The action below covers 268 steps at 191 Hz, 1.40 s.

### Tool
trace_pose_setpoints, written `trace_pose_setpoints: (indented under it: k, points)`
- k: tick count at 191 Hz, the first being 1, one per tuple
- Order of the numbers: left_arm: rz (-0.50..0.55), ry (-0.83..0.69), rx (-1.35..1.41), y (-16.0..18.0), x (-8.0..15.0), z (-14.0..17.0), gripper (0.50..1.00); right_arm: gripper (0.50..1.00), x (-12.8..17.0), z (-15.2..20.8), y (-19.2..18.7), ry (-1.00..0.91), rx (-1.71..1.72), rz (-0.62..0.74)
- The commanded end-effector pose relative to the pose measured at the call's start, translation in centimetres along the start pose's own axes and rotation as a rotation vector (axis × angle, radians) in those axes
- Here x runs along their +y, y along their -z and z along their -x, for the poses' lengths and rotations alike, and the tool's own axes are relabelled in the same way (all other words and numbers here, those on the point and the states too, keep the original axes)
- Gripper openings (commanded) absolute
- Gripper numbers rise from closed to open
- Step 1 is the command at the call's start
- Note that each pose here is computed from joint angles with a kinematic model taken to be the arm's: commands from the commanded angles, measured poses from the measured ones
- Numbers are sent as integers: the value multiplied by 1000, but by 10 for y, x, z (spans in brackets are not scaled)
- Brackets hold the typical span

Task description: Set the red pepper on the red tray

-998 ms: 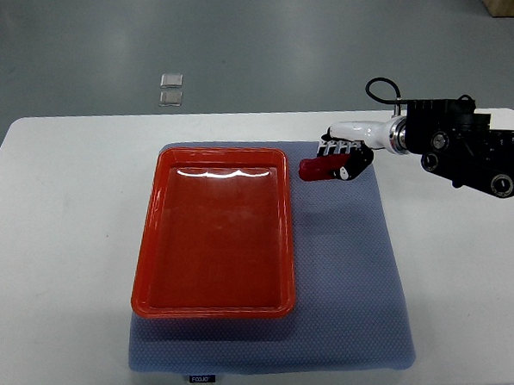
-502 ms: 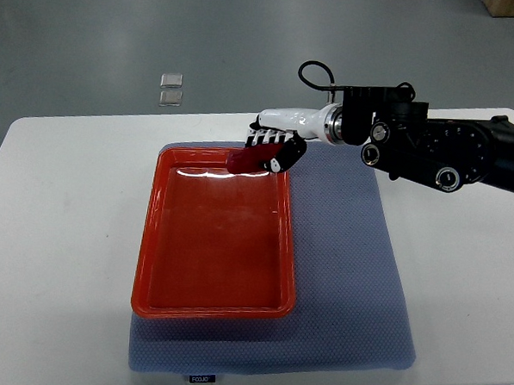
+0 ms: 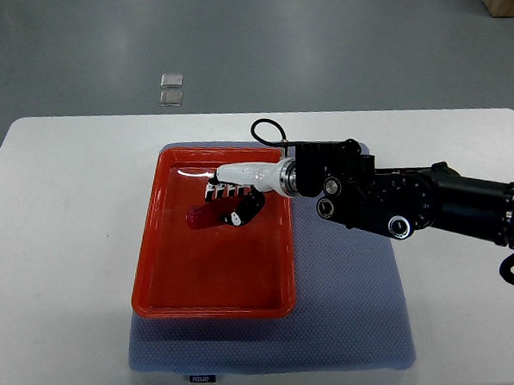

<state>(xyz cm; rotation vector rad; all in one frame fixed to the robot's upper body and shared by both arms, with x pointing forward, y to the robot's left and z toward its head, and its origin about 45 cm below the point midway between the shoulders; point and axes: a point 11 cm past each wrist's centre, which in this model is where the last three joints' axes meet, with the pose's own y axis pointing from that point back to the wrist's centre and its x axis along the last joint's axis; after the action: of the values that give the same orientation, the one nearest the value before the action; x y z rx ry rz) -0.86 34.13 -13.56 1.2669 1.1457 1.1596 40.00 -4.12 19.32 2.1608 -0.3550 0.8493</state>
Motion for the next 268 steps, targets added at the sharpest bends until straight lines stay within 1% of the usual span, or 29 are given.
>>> trace_pose_setpoints:
  k: [1,20,38,39,41,43,44,45,46,47,48,49,50,51,52,53,54,56,72,133,145,156,170,193,213,224,238,253,268]
  points:
    - [1,0,0,-1,0,0,1000,537,-4,10,-3,11,9,8]
    - [1,0,0,-1,0,0,1000,547,-5,13,-8,10,18,18]
    - [-1,0,0,0,0,0,1000,582,-6,11,-9,-2,18,24]
    - [1,0,0,-1,0,0,1000,594,-6,11,-9,-6,18,26]
    - [1,0,0,-1,0,0,1000,594,-6,11,-9,-6,18,27]
    - [-1,0,0,0,0,0,1000,609,-6,10,-10,-10,19,28]
    - [1,0,0,-1,0,0,1000,627,-6,10,-10,-12,18,28]
    - [1,0,0,-1,0,0,1000,627,-6,10,-10,-12,17,28]
    - [-1,0,0,0,0,0,1000,649,-6,9,-11,-17,19,31]
    - [-1,0,0,0,0,0,1000,650,-6,9,-11,-17,19,31]
    - [-1,0,0,0,0,0,1000,674,-6,8,-11,-21,17,30]
    - [-1,0,0,0,0,0,1000,674,-6,8,-11,-21,17,30]
    - [-1,0,0,0,0,0,1000,696,-6,8,-11,-25,19,32]
    - [-1,0,0,0,0,0,1000,697,-6,8,-11,-25,19,32]
    - [1,0,0,-1,0,0,1000,717,-6,7,-11,-30,17,32]
    - [1,0,0,-1,0,0,1000,717,-6,7,-11,-30,17,32]
    - [1,0,0,-1,0,0,1000,735,-6,7,-12,-33,17,34]
    - [-1,0,0,0,0,0,1000,750,-6,6,-12,-36,17,34]
    - [-1,0,0,0,0,0,1000,787,-6,6,-12,-39,17,33]
    - [-1,0,0,0,0,0,1000,801,-5,5,-13,-36,15,35]
    - [1,0,0,-1,0,0,1000,819,-5,4,-13,-38,15,36]
    - [-1,0,0,0,0,0,1000,866,-4,1,-13,-43,21,36]
    - [1,0,0,-1,0,0,1000,891,-2,-5,-14,-53,27,39]
    - [-1,0,0,0,0,0,1000,901,6,-30,-14,-101,36,46]
    - [-1,0,0,0,0,0,1000,901,25,-62,-27,-186,-36,47]
    - [-1,0,0,0,0,0,1000,903,35,-83,-30,-253,-132,9]
    - [-1,0,0,0,0,0,1000,903,42,-90,-41,-306,-268,-20]
    - [-1,0,0,0,0,0,1000,903,54,-101,-64,-390,-431,-23]
    - [1,0,0,-1,0,0,1000,903,68,-117,-74,-484,-580,-78]
